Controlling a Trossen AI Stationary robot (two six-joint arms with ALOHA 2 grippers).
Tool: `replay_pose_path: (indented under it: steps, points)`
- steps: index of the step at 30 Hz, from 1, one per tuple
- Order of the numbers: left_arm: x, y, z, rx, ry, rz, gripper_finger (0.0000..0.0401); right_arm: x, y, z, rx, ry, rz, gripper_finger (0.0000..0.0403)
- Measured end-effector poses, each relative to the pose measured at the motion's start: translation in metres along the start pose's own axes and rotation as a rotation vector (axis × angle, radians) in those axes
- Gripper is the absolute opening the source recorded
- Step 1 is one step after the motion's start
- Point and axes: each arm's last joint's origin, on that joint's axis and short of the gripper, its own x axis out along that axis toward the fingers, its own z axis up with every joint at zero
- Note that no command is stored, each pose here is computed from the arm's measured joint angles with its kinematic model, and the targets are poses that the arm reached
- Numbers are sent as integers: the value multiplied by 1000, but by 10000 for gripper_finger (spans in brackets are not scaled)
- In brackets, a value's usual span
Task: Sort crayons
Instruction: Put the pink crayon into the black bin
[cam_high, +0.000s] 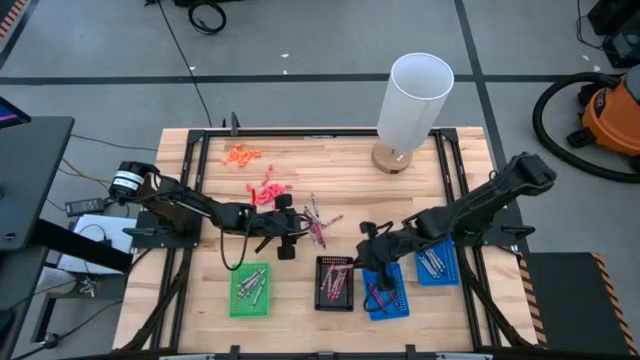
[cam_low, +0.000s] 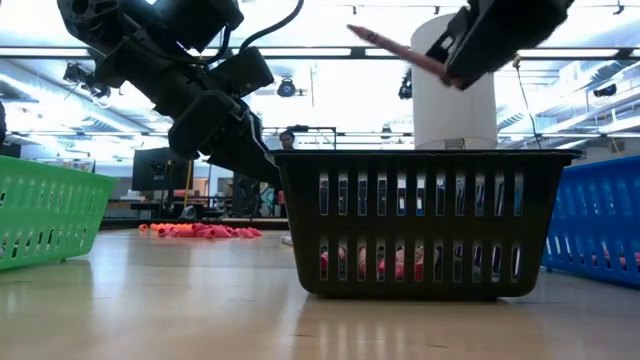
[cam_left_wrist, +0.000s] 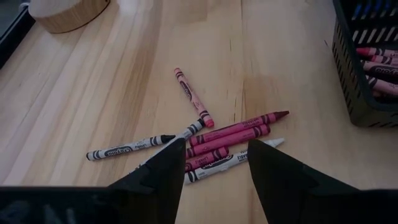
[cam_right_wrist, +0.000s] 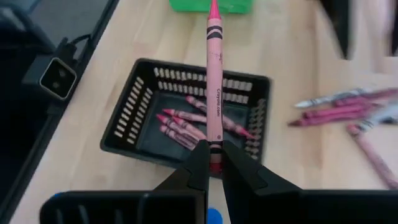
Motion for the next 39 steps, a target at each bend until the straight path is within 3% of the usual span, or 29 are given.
replay_pose_path:
  steps: [11, 24, 35, 39]
  points:
    - [0, 0, 2, -2, -15, 0, 185, 49, 8, 17, -166, 187, 34, 35]
    - [0, 0, 1, 2, -7, 0, 185, 75, 12, 32, -660, 498, 28, 39]
    - [0, 0, 1, -8, -8, 0, 185, 83, 10, 30, -643, 515, -11, 95]
    - [0, 0, 3, -21, -25, 0, 185, 66, 5, 41, -612, 472, -131, 108]
